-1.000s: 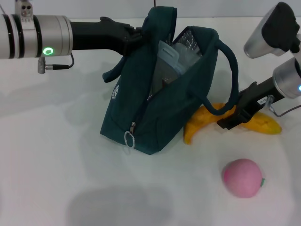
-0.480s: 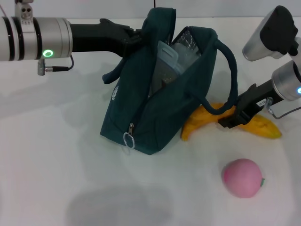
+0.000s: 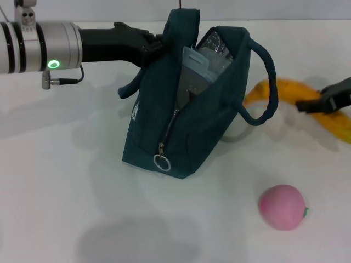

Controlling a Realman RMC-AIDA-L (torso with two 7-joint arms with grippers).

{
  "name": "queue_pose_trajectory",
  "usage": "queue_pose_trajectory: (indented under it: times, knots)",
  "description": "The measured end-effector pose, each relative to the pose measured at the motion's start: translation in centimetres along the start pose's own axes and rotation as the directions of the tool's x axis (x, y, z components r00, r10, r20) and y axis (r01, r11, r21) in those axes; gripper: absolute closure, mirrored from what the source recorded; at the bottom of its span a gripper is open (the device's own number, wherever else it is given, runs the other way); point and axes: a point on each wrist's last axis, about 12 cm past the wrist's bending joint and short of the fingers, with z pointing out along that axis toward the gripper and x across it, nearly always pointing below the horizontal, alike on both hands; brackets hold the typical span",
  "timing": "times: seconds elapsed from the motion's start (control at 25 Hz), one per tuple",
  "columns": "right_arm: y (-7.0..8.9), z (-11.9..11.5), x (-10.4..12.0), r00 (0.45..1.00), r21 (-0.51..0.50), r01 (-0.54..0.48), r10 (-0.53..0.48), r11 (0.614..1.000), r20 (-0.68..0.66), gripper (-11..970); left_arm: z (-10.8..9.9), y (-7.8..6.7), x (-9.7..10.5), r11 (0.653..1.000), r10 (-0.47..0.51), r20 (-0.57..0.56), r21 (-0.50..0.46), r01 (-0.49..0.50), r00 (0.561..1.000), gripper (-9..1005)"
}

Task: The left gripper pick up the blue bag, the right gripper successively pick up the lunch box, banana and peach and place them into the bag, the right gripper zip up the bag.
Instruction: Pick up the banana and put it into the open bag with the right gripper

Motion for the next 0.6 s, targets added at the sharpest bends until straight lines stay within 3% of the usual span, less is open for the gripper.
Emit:
queue_pose_trajectory:
  times: [0.36,0.52,0.6]
  knots:
    - [-1.9,-2.0,1.2,0.979,0.108,-0.112,0.090,0.988,0.183,529,-1.4,0.0,-0.3,1.000,-0.004,0.121,-0.003,0.004,0.993,886]
    - [-2.2,-2.1,0.6,0.966,0.134,-0.124,0.089,0.983,0.244,529,-1.9,-0.3,-0.2,1.000,0.001,0.148,0.024,-0.005,0.989,886]
    - [-1.6,-2.1,-0.2,0.937,0.102,-0.083,0.042,0.991,0.348,529,-2.0,-0.4,-0.2,1.000,0.002,0.149,0.030,-0.006,0.989,886]
